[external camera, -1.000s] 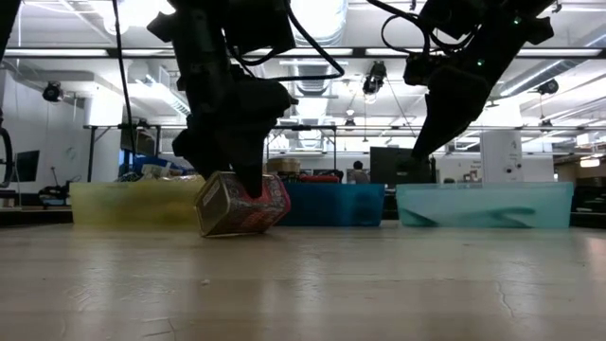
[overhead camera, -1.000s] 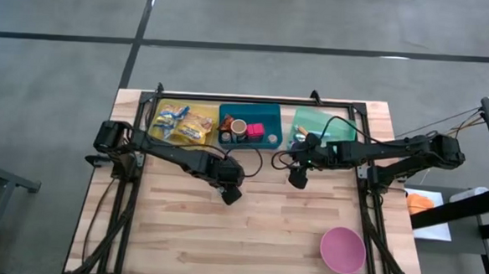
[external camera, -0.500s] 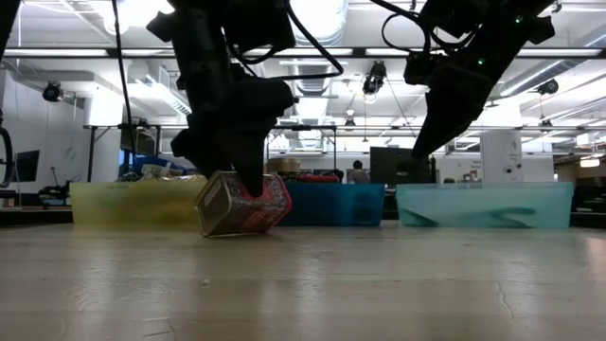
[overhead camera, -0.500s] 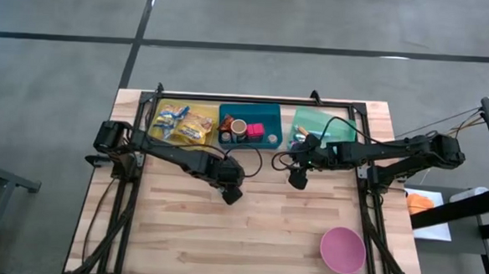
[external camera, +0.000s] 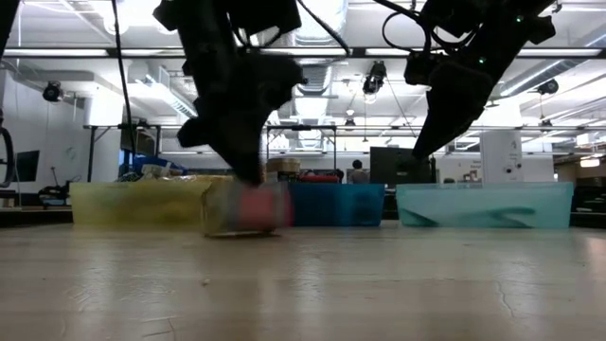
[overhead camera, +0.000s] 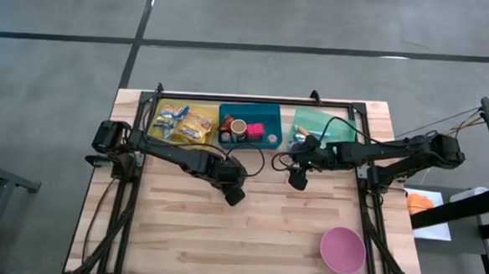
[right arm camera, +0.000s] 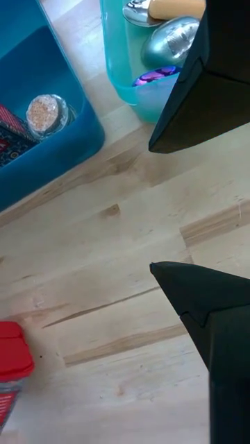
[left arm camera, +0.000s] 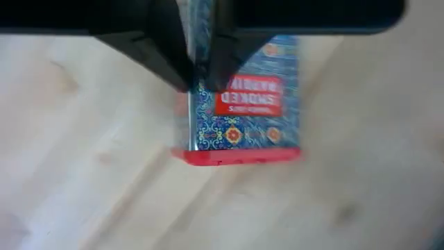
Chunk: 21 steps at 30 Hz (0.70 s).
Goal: Pick & Place Food Item
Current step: Put the red seasoning into the blue bin
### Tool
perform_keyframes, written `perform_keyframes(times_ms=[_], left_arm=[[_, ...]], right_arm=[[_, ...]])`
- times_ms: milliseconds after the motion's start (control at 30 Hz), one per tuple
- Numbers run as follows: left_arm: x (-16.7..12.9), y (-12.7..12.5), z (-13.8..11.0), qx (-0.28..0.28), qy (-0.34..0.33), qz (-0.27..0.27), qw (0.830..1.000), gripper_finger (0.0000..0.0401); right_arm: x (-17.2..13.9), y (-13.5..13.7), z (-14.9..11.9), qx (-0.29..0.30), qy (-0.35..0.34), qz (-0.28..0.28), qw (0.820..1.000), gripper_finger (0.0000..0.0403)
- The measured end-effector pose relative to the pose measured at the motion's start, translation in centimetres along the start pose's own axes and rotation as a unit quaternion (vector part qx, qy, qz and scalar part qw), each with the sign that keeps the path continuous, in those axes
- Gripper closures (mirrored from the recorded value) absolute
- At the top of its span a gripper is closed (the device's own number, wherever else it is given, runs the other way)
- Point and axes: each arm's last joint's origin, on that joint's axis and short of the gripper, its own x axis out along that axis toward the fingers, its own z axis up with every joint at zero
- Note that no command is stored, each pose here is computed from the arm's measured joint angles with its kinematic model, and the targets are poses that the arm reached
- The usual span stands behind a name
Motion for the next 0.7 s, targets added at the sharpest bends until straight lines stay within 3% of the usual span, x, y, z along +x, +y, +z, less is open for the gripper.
perform_keyframes(times_ms=[167,600,700], left_arm=[[-0.02,-0.02,-0.25,0.006,0.022,-0.008,1.0,0.0397],[0.01,-0.16,-0.33,0.006,0.027,-0.017,0.999,0.0382],[-0.01,-0.26,-0.42,0.006,0.039,-0.029,0.999,0.0362]], right_arm=[[-0.05,0.24,-0.06,-0.004,0.0,0.004,1.0,0.0135],[-0.08,0.4,-0.12,-0.003,0.0,0.007,1.0,0.0135],[-0.08,0.4,-0.12,-0.003,0.0,0.007,1.0,0.0135]])
